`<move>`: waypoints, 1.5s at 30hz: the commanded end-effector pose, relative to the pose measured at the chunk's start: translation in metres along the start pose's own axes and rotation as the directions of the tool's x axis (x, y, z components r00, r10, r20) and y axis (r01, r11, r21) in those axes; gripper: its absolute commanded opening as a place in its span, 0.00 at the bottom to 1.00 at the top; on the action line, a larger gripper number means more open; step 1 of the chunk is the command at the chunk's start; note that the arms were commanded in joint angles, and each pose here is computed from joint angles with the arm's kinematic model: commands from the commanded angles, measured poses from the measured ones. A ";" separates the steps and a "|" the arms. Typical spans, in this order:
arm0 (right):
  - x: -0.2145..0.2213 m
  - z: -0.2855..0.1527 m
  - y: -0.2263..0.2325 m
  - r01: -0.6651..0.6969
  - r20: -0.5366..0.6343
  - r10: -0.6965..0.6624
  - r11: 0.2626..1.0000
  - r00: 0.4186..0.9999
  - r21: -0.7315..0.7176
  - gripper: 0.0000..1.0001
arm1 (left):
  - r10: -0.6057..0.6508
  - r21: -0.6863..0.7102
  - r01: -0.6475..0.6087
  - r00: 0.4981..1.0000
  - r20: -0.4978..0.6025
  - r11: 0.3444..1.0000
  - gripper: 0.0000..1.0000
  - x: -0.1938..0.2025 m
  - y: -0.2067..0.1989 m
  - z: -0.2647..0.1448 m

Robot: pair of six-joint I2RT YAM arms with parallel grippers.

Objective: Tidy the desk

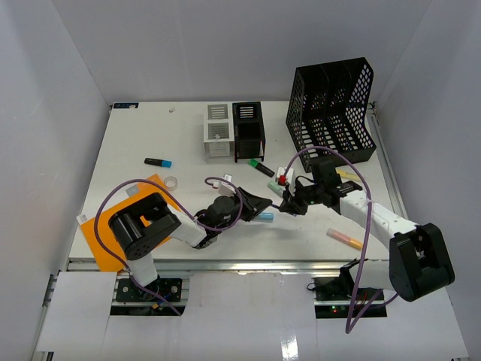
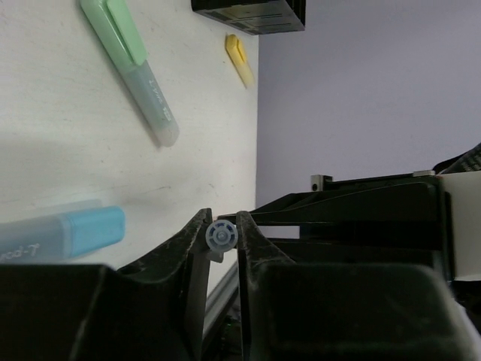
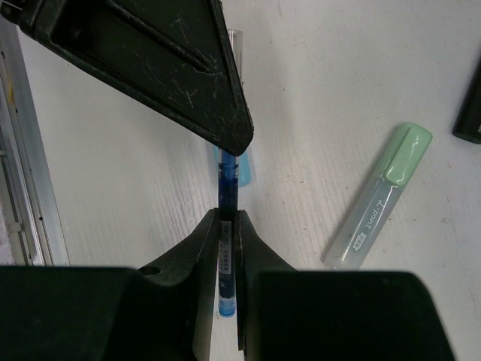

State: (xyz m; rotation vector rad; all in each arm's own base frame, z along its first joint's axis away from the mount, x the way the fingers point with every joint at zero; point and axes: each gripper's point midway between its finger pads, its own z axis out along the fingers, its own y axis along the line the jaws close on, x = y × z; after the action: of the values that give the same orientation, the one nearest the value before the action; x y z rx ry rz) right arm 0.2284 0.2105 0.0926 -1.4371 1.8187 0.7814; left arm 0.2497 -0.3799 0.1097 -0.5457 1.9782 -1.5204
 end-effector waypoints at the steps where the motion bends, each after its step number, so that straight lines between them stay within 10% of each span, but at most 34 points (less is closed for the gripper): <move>1: -0.014 -0.004 0.004 0.025 0.057 -0.024 0.999 0.998 -0.020 0.08 | 0.038 0.071 -0.040 0.999 0.036 0.997 0.23 -0.006 -0.030 0.002; 5: -0.013 -0.004 0.008 0.031 0.059 -0.029 0.999 0.998 -0.036 0.13 | 0.065 0.070 -0.068 0.997 0.045 0.995 0.13 -0.008 -0.030 0.001; 11: -0.016 -0.011 0.009 0.061 0.077 -0.058 0.997 0.995 -0.043 0.69 | 0.160 0.065 -0.165 0.984 0.083 0.984 0.00 -0.017 -0.040 -0.006; 14: -0.022 -0.021 0.008 0.070 0.111 -0.066 0.997 0.992 -0.029 0.83 | 0.272 -0.001 -0.274 0.954 0.124 0.962 0.00 -0.031 -0.039 -0.013; 28: -0.033 -0.049 0.008 0.108 0.200 -0.105 0.994 0.974 0.001 0.83 | 0.777 -0.501 -0.615 0.590 0.220 0.609 0.00 -0.238 -0.104 -0.082; 45: -0.026 -0.049 0.004 0.087 0.191 -0.084 0.996 0.978 -0.003 0.83 | 0.880 -0.642 -0.650 0.468 0.083 0.407 0.00 -0.343 -0.100 -0.022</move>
State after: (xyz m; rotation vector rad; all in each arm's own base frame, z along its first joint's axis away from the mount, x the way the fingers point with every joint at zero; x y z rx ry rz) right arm 0.2239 0.1877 0.1431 -1.3865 1.6106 0.8298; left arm 0.4811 -0.1722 0.2673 -0.0960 1.8437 -0.2137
